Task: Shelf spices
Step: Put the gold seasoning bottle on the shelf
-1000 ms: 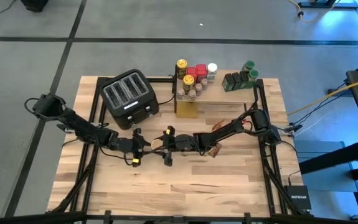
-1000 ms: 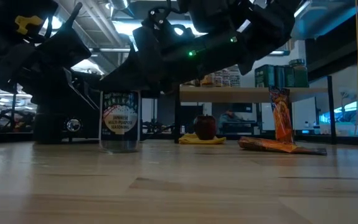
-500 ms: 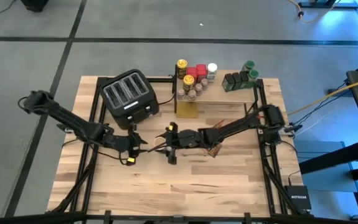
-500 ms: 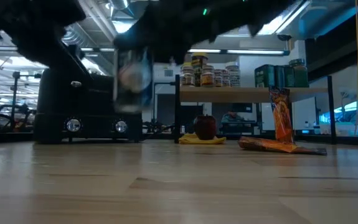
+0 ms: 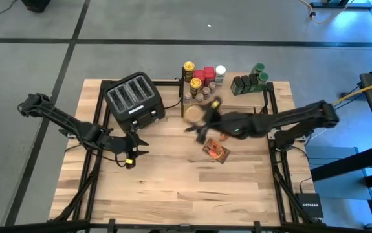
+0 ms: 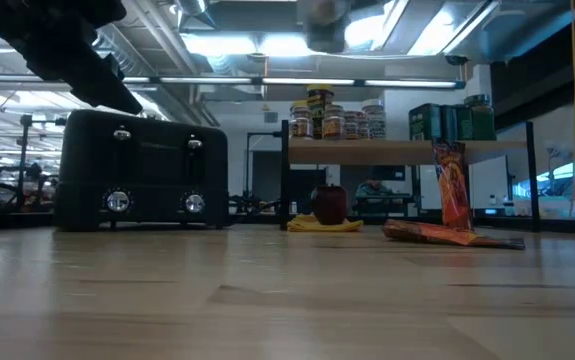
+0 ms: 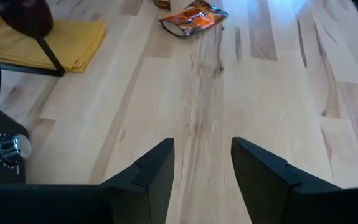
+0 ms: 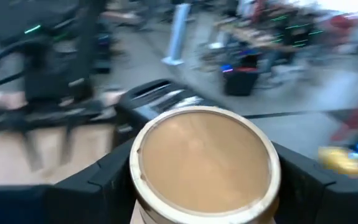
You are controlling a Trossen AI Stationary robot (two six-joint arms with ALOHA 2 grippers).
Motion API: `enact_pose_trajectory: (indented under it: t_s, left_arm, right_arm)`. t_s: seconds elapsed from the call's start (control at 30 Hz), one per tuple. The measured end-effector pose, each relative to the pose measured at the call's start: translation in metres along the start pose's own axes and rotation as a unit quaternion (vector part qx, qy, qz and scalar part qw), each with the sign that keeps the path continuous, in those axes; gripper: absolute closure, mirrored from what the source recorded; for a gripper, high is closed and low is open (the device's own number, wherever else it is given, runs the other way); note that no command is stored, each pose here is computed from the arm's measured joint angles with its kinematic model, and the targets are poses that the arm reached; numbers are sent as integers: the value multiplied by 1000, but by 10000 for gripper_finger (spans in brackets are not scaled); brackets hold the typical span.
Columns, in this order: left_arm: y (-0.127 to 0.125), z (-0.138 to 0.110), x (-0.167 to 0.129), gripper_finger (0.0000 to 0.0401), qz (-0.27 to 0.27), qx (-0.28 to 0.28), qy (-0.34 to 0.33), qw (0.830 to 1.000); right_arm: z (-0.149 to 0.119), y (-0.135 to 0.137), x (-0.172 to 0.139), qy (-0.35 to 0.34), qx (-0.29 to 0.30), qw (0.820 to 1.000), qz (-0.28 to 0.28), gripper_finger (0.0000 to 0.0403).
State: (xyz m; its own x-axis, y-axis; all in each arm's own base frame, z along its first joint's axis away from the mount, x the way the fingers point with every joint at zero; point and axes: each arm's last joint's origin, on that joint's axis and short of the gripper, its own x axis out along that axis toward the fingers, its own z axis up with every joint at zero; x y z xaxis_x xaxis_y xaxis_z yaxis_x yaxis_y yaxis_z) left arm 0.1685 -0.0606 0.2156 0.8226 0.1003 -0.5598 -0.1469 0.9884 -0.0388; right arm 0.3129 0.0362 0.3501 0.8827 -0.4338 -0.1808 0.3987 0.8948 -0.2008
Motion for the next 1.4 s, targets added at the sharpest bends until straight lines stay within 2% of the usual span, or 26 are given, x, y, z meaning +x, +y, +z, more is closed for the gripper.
enact_pose_trajectory:
  t_s: [0.17, 0.3, 0.73, 1.07, 1.4]
  left_arm:
    - [0, 0, 0, 248, 0, -1, 0, 1000]
    - [0, 1, 0, 248, -1, -4, -5, 1000]
    - [0, 0, 0, 248, 0, -3, -2, 1000]
    - [0, 1, 0, 248, 2, 31, -3, 1000]
    - [0, 1, 0, 248, 2, 91, -3, 996]
  right_arm:
    - [17, -47, -34, 1, 7, 996, -85, 127]
    - [22, -83, -49, 3, 21, 990, -140, 127]
    - [1, -176, -34, 68, 45, 963, -257, 127]
    - [-22, -233, -28, 105, 86, 952, -273, 127]
    - [-46, -273, -14, 127, 104, 959, -231, 127]
